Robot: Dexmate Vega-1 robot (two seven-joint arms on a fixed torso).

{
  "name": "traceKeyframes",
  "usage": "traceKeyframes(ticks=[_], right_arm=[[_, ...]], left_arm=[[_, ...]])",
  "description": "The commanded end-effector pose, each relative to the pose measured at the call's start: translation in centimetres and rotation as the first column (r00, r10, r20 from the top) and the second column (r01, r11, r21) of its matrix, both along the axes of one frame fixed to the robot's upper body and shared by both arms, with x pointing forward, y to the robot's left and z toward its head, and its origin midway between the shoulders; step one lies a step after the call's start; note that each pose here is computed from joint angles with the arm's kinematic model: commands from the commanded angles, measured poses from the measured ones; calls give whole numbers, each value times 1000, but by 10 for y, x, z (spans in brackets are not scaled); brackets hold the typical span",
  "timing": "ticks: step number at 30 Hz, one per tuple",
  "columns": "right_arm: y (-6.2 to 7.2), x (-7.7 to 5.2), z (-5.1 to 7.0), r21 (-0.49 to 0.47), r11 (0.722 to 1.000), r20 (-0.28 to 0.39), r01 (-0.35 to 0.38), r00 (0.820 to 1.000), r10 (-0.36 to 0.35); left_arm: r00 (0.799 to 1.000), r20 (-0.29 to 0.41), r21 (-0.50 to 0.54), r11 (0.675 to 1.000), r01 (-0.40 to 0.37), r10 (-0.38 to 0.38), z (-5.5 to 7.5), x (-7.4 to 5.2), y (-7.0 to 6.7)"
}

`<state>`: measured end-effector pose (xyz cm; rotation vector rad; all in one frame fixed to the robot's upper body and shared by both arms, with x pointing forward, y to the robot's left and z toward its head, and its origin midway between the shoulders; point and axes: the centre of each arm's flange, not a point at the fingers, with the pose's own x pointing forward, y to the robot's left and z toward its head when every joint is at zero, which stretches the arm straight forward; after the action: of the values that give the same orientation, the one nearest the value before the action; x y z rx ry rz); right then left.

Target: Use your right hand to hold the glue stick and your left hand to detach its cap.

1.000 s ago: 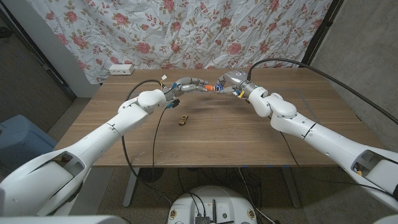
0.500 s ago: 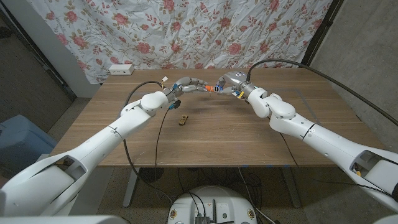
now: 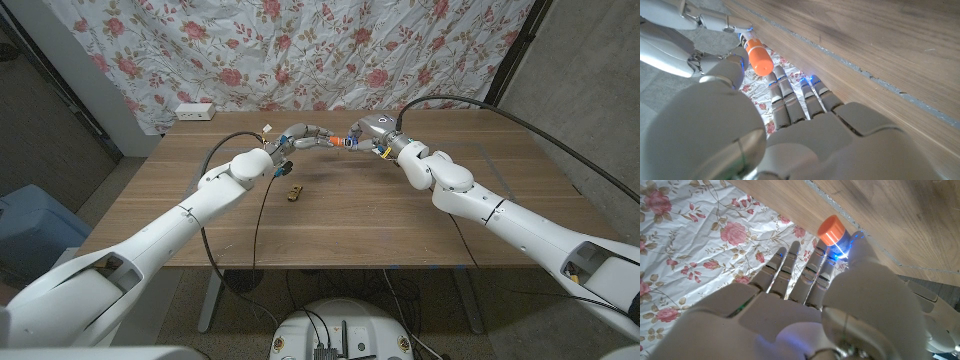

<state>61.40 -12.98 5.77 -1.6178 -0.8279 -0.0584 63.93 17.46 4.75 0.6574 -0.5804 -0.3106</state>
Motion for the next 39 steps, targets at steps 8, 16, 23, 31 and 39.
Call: traceKeyframes(ticks=[8,16,23,31,39], right_arm=[[6,-3,1,-4,1000,16,-10,1000,10],[8,-2,2,-6,1000,17,-10,1000,11],[9,-1,1,-8,1000,14,-7,1000,7],[8,0,0,-11,1000,9,-1,1000,1],[8,2,0,-9,1000,8,1,1000,-1]], left_arm=[[999,16,-20,999,-38,38,-3,0,-3],[999,28,-21,999,-42,42,0,2,-5],[998,33,-25,999,-47,48,1,2,-5],[997,43,-37,997,-63,65,0,0,-5],[995,57,-44,996,-73,76,-1,-2,-4]])
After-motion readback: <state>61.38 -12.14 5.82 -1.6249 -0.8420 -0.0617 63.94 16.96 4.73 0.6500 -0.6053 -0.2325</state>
